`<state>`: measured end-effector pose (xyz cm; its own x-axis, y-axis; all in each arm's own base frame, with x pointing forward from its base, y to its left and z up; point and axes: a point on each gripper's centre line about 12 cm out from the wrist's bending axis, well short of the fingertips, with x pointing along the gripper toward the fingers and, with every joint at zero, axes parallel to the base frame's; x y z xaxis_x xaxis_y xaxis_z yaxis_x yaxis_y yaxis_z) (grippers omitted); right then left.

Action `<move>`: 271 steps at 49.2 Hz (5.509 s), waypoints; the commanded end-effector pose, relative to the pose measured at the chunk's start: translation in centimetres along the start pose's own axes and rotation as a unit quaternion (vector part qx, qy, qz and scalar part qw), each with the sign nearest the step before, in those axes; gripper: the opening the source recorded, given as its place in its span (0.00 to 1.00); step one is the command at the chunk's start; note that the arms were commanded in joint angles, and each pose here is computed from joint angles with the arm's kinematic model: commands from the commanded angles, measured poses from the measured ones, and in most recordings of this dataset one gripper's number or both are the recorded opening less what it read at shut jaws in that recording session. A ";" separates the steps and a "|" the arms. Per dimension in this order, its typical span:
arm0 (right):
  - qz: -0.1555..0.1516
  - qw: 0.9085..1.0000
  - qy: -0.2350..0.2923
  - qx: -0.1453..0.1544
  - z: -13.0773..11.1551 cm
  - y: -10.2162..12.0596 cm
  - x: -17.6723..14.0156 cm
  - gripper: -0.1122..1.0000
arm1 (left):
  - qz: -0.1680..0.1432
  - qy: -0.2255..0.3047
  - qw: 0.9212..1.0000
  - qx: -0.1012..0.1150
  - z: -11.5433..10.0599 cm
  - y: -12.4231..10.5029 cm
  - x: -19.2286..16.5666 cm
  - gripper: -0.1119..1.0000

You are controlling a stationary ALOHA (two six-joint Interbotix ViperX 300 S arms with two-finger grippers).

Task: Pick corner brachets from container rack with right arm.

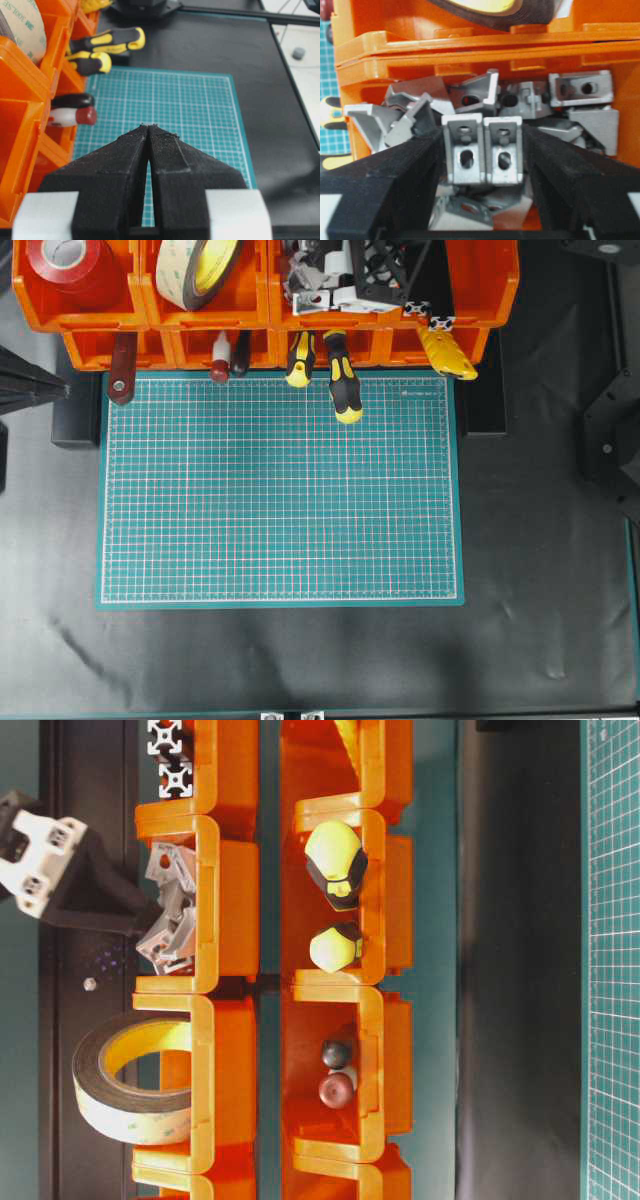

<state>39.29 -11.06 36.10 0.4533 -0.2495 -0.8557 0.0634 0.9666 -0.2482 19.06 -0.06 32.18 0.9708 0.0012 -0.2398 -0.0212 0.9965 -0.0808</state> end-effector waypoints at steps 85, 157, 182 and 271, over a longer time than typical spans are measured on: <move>0.145 0.955 -0.205 -0.157 -7.8 23.2 -3.2 0.53 | -0.035 -0.065 0.997 0.027 2.9 -1.2 -3.6 0.11; 0.087 0.955 -0.112 -0.260 -5.5 26.4 14.9 0.54 | -0.033 -0.053 0.998 0.029 2.4 -1.2 -3.4 0.11; 0.096 0.975 -0.107 -0.170 -5.6 25.6 14.5 0.84 | -0.032 -0.045 0.998 0.028 2.2 -1.2 -3.3 0.11; 0.162 0.881 -0.442 0.050 -19.9 13.0 -12.4 0.83 | -0.042 -0.053 0.997 0.048 2.3 -1.4 -4.7 0.11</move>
<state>16.79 3.63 34.10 0.9712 0.1531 -0.1824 -0.1511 0.9882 0.0247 15.13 -1.23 34.55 0.9841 -0.0765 -0.1601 0.0767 0.9970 -0.0051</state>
